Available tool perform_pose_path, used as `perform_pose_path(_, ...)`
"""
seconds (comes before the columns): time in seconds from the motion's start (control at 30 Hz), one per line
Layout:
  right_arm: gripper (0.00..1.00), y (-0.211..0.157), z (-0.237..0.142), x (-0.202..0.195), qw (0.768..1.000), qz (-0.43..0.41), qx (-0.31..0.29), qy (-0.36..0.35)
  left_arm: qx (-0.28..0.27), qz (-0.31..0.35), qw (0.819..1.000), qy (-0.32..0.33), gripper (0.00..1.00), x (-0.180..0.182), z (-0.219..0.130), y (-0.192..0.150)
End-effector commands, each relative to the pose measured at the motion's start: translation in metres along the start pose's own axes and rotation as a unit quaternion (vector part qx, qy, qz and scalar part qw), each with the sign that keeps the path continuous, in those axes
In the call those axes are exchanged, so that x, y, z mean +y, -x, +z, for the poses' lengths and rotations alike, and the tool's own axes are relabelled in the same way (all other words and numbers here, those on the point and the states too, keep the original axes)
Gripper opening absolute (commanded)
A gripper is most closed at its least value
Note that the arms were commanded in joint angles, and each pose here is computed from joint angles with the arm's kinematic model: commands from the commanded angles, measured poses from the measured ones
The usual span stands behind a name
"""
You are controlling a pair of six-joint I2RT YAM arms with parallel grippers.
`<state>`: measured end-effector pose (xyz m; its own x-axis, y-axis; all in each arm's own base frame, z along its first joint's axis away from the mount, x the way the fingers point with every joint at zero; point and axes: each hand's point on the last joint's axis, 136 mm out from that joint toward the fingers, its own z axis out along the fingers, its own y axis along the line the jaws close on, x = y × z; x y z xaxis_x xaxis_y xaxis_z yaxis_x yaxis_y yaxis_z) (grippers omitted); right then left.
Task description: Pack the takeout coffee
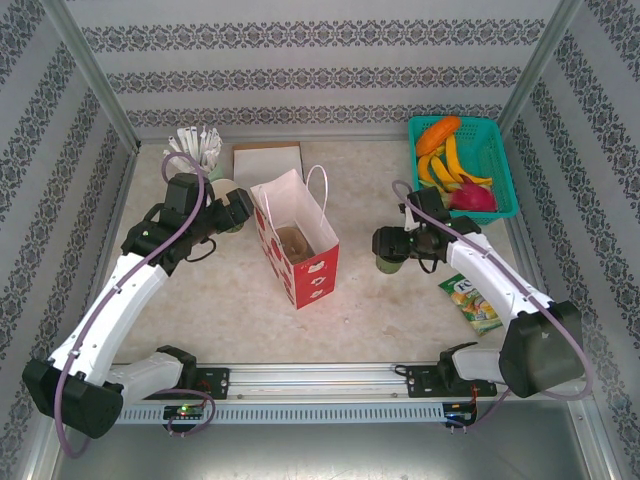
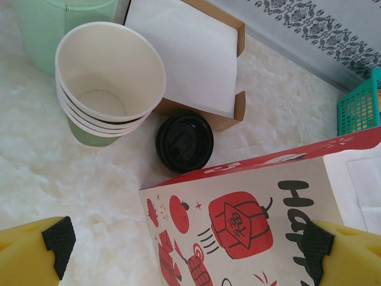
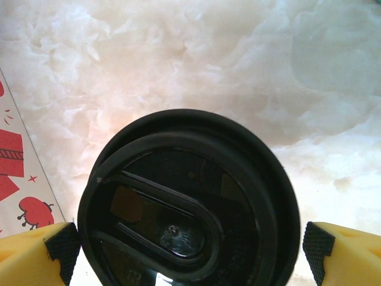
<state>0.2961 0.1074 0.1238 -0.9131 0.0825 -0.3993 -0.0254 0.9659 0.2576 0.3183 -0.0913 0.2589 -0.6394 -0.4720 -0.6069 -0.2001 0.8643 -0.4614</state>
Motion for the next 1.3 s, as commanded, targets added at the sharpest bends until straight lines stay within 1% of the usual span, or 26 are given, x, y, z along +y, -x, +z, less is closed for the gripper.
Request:
perform_pose_path(0.0, 0.98, 0.008, -0.013, 0.001, 1.000, -0.005, -0.005, -0.002, -0.017, 0.006, 1.000, 0.007, 1.00, 0.002, -0.003, 0.011)
perform_pose_path(0.07, 0.98, 0.006, -0.017, 0.005, 1.000, -0.013, 0.006, 0.003, -0.018, 0.006, 1.000, 0.013, 1.00, 0.004, -0.003, 0.011)
perform_pose_path(0.13, 0.98, 0.002, -0.021, 0.007, 0.999, -0.012, 0.033, 0.003, -0.020, 0.006, 1.000, 0.021, 1.00, 0.007, -0.003, 0.012)
perform_pose_path(0.23, 0.98, -0.003, -0.027, -0.001, 0.996, 0.002, 0.079, -0.034, -0.022, 0.007, 0.999, 0.031, 1.00, 0.011, -0.004, 0.012)
perform_pose_path(0.33, 0.98, -0.006, -0.033, -0.004, 0.991, 0.003, 0.125, -0.055, -0.020, 0.009, 0.999, 0.041, 1.00, 0.015, -0.004, 0.011)
perform_pose_path(0.47, 0.98, -0.003, -0.038, -0.002, 0.986, -0.001, 0.154, -0.061, -0.018, 0.010, 0.998, 0.051, 1.00, 0.020, -0.005, 0.009)
perform_pose_path(0.6, 0.98, -0.006, -0.035, -0.004, 0.980, -0.004, 0.184, -0.073, -0.017, 0.010, 0.998, 0.059, 1.00, 0.024, -0.003, 0.006)
perform_pose_path(0.67, 0.98, -0.006, -0.032, -0.006, 0.978, -0.001, 0.191, -0.079, -0.016, 0.010, 0.998, 0.064, 1.00, 0.027, -0.001, 0.004)
perform_pose_path(0.87, 0.98, -0.004, -0.020, 0.005, 0.977, 0.011, 0.206, -0.052, -0.011, 0.010, 0.998, 0.069, 1.00, 0.031, 0.005, -0.001)
perform_pose_path(1.17, 0.98, -0.003, -0.009, -0.003, 0.974, 0.010, 0.214, -0.074, -0.007, 0.015, 0.996, 0.083, 1.00, 0.039, 0.009, -0.006)
perform_pose_path(1.27, 0.98, -0.002, -0.007, -0.002, 0.974, 0.011, 0.214, -0.072, -0.004, 0.015, 0.996, 0.085, 1.00, 0.040, 0.011, -0.008)
